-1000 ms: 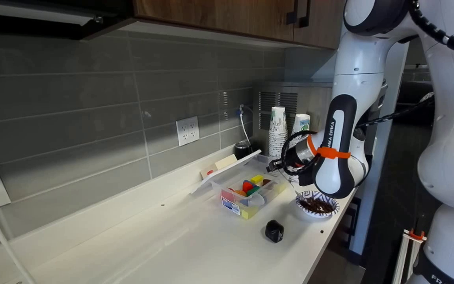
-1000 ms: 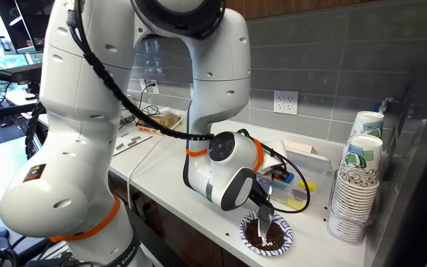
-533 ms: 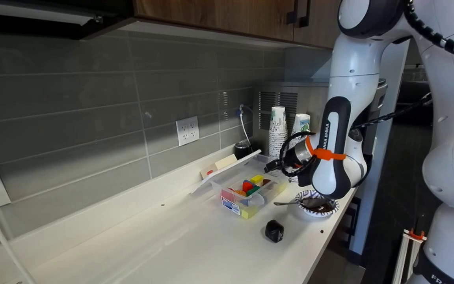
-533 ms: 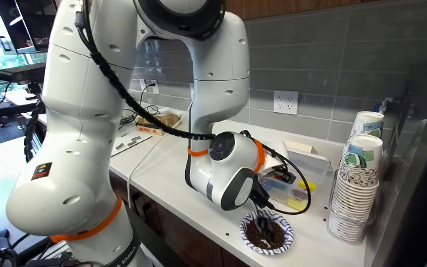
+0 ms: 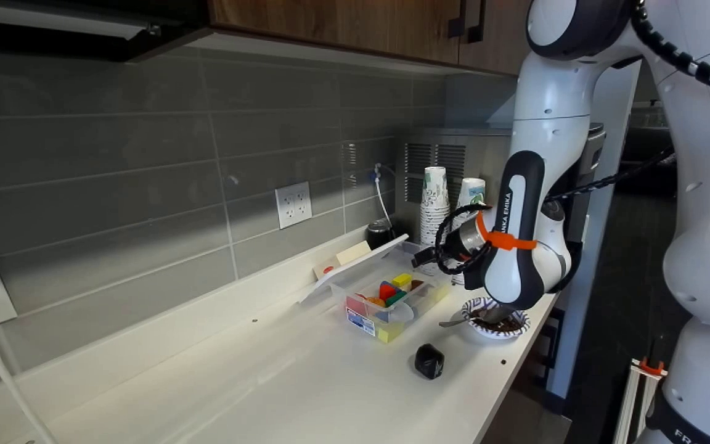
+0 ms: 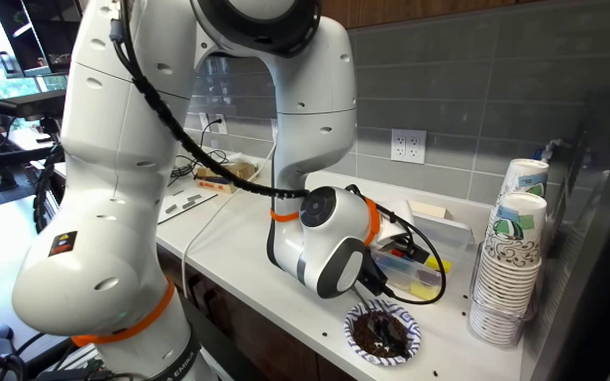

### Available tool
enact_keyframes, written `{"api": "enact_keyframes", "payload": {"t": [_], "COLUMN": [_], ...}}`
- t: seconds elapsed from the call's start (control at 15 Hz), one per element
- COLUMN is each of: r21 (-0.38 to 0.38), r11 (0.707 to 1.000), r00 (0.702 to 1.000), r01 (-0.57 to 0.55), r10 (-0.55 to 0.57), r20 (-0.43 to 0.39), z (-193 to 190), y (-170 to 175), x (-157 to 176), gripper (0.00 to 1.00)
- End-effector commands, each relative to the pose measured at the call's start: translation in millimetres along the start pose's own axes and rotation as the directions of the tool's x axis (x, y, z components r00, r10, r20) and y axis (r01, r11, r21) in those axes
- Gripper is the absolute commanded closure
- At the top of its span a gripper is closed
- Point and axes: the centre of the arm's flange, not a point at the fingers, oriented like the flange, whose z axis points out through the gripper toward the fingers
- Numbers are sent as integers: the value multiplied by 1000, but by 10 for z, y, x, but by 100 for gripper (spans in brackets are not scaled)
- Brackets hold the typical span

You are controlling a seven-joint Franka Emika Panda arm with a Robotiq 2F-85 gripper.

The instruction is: Use the spatula to stir the contents in the bowl

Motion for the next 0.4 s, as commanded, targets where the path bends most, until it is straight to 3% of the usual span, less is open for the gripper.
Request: {"api": "enact_keyframes", "payload": {"t": [0.0,0.33], "r21": [-23,-38], "r11": [1000,999], "r00": [1000,1000], "r01": [2,5], "r10": [-3,-5], "r20": [-20,-17], "z": [39,28], "y": [4,39], "x": [28,51], "gripper": [0,0]}}
